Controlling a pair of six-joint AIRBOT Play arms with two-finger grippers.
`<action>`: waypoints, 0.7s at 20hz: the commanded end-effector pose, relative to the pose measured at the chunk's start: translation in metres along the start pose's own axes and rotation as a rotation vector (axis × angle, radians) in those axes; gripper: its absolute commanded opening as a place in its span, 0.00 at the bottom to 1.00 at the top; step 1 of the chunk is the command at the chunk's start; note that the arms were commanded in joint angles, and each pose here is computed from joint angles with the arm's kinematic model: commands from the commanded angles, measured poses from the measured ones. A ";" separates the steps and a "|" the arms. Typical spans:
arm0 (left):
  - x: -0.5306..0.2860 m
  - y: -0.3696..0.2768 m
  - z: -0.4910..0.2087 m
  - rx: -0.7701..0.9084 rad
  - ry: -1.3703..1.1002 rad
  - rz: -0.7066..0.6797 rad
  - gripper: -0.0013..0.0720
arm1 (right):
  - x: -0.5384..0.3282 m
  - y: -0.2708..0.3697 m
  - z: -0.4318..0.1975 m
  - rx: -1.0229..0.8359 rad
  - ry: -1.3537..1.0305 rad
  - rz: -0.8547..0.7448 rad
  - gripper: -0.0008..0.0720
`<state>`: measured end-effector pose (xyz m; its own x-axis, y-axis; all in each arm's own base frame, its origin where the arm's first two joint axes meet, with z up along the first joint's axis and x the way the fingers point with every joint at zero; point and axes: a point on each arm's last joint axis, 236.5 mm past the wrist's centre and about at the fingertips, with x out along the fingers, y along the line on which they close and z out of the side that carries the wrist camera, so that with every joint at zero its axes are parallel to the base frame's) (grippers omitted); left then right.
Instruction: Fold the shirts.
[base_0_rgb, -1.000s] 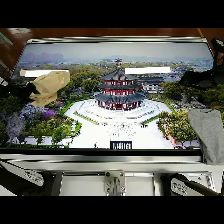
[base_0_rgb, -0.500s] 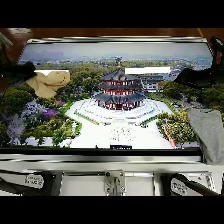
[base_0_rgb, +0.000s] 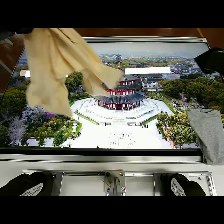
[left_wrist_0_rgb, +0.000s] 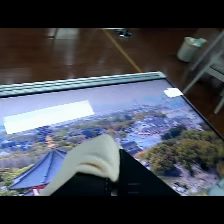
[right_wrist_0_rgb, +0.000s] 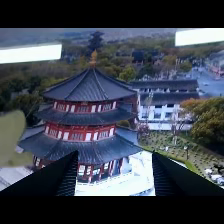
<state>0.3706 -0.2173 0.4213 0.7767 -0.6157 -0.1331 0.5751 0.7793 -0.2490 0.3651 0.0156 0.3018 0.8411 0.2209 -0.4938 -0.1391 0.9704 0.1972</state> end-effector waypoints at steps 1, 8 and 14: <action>0.001 -0.060 -0.051 0.019 0.164 -0.136 0.08 | -0.052 0.000 -0.008 -0.079 -0.020 -0.093 0.80; 0.043 -0.009 -0.296 -0.236 0.714 -0.021 0.08 | 0.000 -0.011 -0.150 0.039 0.429 -0.024 0.81; 0.082 0.001 -0.386 -0.508 0.787 0.009 0.30 | 0.079 0.005 -0.240 0.313 0.557 0.148 0.82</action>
<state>0.3304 -0.3037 0.0762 0.3002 -0.6437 -0.7040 0.3473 0.7611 -0.5479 0.3015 0.0419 0.1016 0.4667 0.3552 -0.8099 -0.0498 0.9249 0.3769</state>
